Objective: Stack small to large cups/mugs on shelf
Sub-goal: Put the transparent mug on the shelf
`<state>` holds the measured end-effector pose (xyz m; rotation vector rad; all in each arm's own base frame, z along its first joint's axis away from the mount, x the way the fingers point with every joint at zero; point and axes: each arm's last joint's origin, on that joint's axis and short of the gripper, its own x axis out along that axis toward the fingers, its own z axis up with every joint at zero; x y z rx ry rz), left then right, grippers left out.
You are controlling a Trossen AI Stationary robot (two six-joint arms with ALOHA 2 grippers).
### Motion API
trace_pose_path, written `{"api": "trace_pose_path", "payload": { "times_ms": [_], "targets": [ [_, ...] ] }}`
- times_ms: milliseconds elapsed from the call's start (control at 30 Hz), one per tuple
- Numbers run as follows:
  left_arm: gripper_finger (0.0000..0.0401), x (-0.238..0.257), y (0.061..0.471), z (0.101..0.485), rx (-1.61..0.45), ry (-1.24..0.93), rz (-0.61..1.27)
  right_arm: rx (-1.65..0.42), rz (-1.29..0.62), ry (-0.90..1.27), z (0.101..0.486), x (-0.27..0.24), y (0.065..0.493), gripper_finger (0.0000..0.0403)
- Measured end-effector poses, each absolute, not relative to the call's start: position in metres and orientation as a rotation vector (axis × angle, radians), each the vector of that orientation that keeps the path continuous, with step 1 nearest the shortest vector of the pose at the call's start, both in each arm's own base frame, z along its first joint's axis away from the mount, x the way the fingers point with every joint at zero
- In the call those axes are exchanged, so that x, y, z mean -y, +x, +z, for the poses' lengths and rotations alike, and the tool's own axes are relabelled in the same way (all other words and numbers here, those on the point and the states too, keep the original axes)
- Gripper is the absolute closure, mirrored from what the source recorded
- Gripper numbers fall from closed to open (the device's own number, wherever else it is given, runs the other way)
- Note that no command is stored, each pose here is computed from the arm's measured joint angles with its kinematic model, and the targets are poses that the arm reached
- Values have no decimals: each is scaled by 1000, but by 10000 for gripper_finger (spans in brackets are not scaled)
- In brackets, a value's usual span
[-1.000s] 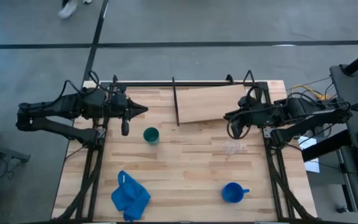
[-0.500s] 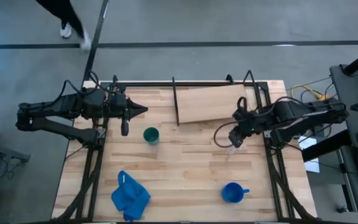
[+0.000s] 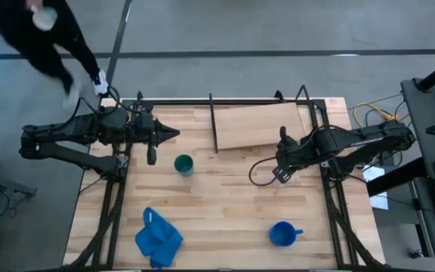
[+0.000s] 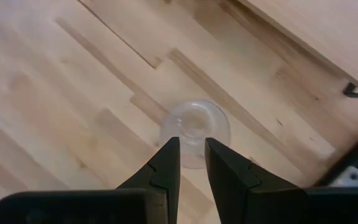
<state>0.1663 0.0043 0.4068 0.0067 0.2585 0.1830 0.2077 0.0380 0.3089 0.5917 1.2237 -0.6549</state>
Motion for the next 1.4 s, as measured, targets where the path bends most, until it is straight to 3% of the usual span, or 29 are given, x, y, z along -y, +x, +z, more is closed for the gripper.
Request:
{"api": "trace_pose_path", "payload": {
  "times_ms": [500, 1033, 1400],
  "targets": [
    [401, -4, 166, 407, -263, 4, 162, -1471, -724, 546, 266, -33, 205, 332],
    [401, -2, 166, 406, -268, -1, 120, -1463, -614, 519, 260, -28, 208, 332],
    [401, -2, 166, 406, -269, -4, 101, -1527, -584, 478, 251, -27, 213, 292]
  ]
}}
